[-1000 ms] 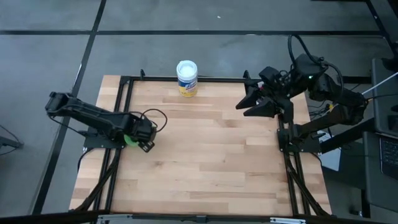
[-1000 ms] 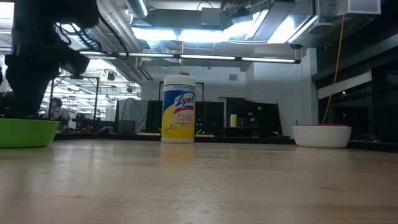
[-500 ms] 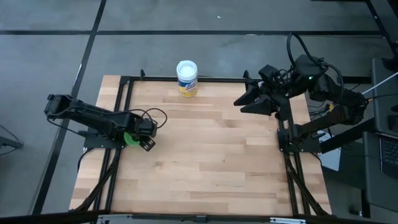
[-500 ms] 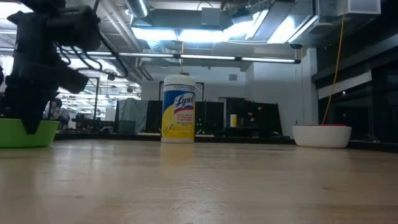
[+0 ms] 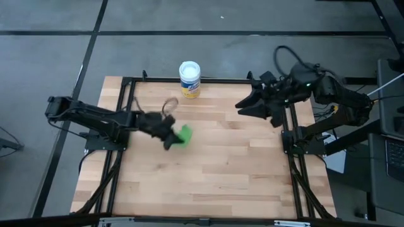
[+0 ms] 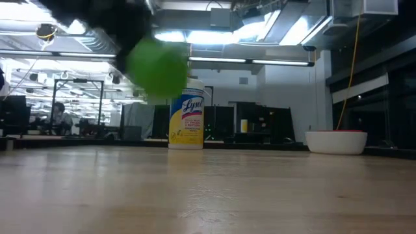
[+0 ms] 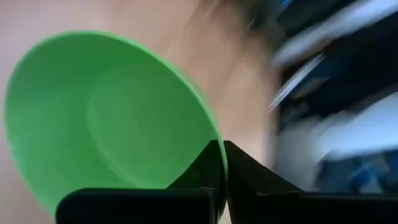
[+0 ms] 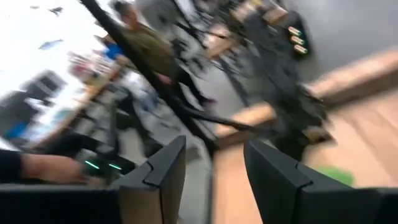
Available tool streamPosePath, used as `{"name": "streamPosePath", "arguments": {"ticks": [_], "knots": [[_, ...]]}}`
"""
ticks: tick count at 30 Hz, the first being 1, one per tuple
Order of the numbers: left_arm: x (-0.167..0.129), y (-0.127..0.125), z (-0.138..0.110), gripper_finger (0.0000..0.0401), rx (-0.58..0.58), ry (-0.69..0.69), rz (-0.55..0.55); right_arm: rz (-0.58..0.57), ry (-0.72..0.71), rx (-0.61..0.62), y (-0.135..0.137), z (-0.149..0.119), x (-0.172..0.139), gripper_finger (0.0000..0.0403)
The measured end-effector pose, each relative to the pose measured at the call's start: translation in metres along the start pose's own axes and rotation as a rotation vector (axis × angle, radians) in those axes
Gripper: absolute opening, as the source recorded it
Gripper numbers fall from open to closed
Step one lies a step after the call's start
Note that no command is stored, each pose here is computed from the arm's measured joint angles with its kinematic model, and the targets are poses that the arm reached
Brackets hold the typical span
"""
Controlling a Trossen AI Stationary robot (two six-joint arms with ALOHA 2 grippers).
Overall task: Nest bowls inside each other
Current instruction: Stack the green bowl on the red bowl
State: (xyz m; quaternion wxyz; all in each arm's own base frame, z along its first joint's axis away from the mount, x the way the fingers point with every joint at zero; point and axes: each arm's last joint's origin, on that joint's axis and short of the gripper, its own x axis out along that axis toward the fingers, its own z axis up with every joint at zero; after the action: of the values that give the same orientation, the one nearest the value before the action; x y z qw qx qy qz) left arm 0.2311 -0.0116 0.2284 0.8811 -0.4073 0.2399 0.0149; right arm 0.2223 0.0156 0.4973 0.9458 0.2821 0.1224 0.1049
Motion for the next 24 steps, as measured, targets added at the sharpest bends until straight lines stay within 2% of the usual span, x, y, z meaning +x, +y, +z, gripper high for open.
{"name": "streamPosePath", "arguments": {"ticks": [4,8,10,13,15,18,24], "knots": [[-0.013,-0.027,0.044,0.0003,0.057,-0.392,-0.239,-0.147,0.06,-0.031,-0.007,-0.01,0.0,0.016],[-0.049,-0.047,0.08,0.0002,0.086,-0.868,-0.503,-0.247,0.058,-0.082,-0.006,-0.016,0.0,0.0166],[-0.068,-0.052,0.088,0.0002,0.069,-1.112,-0.571,-0.303,0.046,-0.108,-0.006,-0.018,0.0,0.0172],[-0.09,-0.055,0.091,0.0002,-0.012,-1.397,-0.589,-0.4,0.004,-0.166,-0.005,-0.018,0.002,0.0179],[-0.094,-0.056,0.092,0.0002,-0.098,-1.483,-0.553,-0.472,-0.024,-0.213,-0.006,-0.019,0.007,0.0183],[-0.089,-0.063,0.097,0.0002,-0.233,-1.527,-0.505,-0.588,-0.044,-0.3,-0.01,-0.02,0.019,0.0184],[-0.062,-0.083,0.12,0.0002,-0.404,-1.556,-0.53,-0.875,0.005,-0.499,-0.028,-0.028,0.056,0.0163]]}}
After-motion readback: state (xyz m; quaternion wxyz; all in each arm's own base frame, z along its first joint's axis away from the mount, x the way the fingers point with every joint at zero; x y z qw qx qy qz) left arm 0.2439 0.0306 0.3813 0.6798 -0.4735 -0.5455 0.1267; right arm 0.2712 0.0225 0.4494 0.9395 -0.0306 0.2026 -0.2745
